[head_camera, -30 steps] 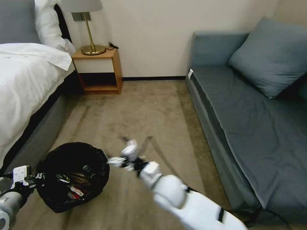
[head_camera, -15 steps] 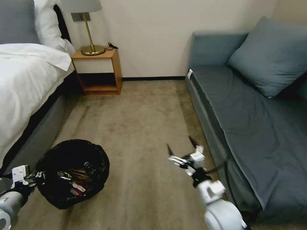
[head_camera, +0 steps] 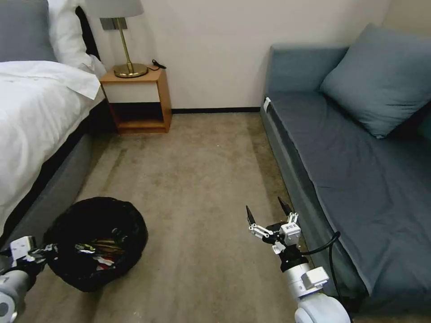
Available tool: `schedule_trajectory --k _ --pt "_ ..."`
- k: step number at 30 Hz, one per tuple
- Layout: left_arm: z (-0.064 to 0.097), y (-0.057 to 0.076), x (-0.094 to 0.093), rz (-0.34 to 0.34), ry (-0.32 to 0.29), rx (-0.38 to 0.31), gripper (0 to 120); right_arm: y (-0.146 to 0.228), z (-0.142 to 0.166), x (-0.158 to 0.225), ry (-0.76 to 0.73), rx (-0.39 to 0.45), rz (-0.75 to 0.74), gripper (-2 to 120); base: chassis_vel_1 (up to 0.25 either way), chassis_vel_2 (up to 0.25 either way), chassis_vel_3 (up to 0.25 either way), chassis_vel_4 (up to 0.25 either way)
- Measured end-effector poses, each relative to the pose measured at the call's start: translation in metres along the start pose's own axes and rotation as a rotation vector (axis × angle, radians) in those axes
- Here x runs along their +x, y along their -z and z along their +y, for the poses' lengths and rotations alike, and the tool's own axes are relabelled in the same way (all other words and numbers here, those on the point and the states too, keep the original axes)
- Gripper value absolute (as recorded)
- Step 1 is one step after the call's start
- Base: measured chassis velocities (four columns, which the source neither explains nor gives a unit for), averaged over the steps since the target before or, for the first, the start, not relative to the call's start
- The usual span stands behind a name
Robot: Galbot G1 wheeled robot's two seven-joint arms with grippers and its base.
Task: Pick up the trash bin, then pick up the garbage on the floor and place it into the trash bin.
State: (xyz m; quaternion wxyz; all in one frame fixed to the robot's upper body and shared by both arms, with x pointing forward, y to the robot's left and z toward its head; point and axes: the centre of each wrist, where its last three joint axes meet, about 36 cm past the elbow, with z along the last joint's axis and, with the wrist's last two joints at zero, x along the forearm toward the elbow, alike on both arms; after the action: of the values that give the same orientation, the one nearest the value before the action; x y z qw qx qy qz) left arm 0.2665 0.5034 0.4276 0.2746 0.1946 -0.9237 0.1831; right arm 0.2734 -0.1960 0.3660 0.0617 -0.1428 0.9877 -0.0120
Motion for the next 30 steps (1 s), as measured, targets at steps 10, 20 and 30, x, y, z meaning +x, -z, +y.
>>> schedule_trajectory --k 10,20,30 --pt "0.008 -0.009 -0.041 0.066 -0.018 0.131 5 -0.001 0.001 -0.001 0.004 -0.003 0.002 100 0.0 0.0 0.0 0.0" --pt "0.004 0.01 -0.027 0.026 -0.03 0.102 40 -0.001 0.001 -0.001 0.005 -0.004 0.003 100 0.0 0.0 0.0 0.0" --pt "-0.033 0.014 0.031 -0.278 -0.056 -0.091 77 -0.001 0.001 -0.002 0.004 -0.005 0.004 100 0.0 0.0 0.0 0.0"
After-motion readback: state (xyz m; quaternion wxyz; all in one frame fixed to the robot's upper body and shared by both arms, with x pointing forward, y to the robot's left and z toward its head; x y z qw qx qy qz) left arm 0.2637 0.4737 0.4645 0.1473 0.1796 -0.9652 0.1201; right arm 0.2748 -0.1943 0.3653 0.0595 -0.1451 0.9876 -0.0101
